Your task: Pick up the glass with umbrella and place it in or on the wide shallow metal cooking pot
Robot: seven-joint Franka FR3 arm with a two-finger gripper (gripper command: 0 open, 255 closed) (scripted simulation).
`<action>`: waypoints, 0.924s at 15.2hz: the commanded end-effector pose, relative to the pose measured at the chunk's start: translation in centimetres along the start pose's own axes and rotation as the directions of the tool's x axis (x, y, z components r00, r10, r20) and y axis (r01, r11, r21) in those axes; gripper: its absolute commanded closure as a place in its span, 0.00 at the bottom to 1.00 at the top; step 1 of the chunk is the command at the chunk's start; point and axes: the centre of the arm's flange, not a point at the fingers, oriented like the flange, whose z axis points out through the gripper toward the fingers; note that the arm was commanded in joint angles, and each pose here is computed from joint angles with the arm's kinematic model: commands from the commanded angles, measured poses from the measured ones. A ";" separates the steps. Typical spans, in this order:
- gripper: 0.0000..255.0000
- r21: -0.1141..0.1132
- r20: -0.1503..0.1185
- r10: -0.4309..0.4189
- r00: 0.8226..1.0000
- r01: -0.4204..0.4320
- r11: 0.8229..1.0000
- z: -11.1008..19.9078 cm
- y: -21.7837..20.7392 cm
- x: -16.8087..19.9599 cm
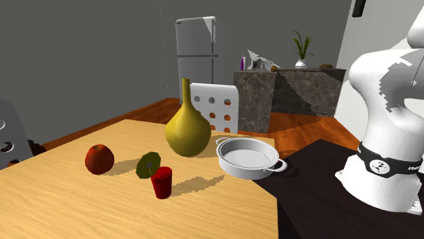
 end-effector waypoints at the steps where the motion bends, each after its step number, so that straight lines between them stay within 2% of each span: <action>1: 0.00 0.000 0.000 0.000 1.000 0.000 1.000 0.0 0.0 0.0; 14: 0.00 0.006 -0.046 -0.010 0.999 0.011 1.000 10.5 12.1 5.7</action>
